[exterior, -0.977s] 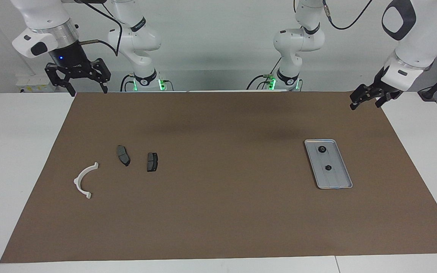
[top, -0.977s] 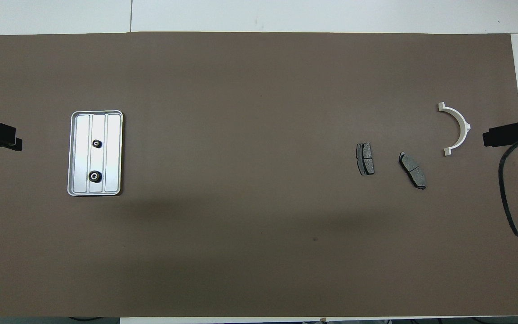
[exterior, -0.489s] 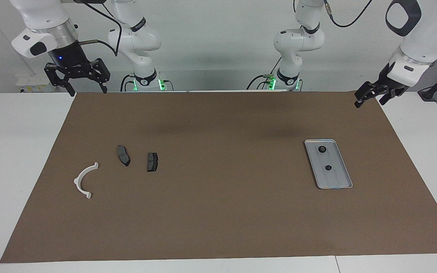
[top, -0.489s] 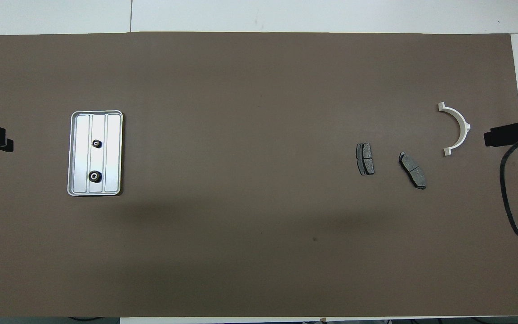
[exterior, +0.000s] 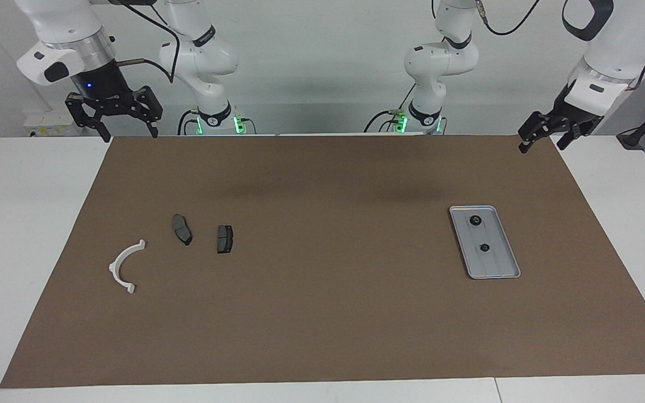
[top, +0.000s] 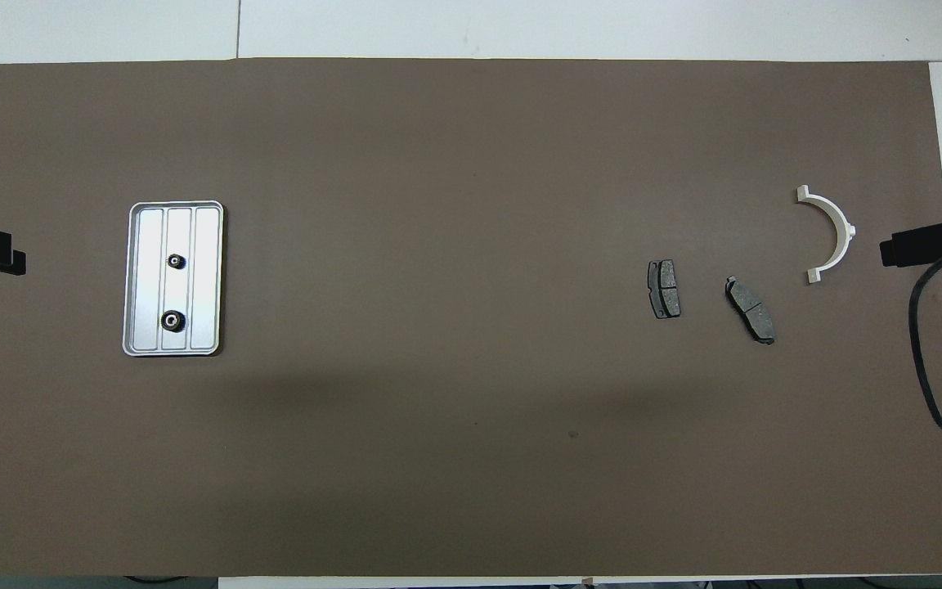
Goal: Pick bearing gear from pile to tray
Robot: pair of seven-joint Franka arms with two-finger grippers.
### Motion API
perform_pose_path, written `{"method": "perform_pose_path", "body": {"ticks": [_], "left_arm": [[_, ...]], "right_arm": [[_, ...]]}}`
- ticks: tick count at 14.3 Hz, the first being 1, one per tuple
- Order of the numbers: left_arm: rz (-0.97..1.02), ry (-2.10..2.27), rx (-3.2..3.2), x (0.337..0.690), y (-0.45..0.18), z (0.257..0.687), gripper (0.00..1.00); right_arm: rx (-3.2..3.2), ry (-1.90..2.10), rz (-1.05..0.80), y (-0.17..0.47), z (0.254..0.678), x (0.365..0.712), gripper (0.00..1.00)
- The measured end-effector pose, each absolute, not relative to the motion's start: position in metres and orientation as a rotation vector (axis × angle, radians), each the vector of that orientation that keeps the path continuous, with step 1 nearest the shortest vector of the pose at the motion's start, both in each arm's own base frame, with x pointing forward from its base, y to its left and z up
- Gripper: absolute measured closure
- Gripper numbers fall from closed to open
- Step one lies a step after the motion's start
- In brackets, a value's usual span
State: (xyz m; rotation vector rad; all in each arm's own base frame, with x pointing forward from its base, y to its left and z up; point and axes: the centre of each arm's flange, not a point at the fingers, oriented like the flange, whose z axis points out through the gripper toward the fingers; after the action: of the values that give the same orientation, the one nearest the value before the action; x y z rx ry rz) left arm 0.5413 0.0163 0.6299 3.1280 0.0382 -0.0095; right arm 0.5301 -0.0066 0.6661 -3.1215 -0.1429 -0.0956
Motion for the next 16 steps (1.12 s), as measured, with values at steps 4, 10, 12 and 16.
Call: {"method": "perform_pose_path", "body": {"ticks": [4,10,12,16], "left_arm": [[0.018,0.016,3.129,0.544,0.01,0.628,0.0],[0.021,0.001,3.129,0.545,0.005,0.623,0.0],[0.009,0.001,3.129,0.545,0.005,0.619,0.0],[-0.007,-0.008,3.129,0.545,0.002,0.616,0.0]], "right_arm": [[-3.122,-0.143,-0.095,-0.007,0.666,0.53,0.0],[-3.121,-0.144,-0.091,-0.006,0.665,0.53,0.0],[-3.121,-0.144,-0.09,-0.006,0.664,0.53,0.0],[-3.121,-0.145,-0.089,-0.006,0.664,0.53,0.0]]}}
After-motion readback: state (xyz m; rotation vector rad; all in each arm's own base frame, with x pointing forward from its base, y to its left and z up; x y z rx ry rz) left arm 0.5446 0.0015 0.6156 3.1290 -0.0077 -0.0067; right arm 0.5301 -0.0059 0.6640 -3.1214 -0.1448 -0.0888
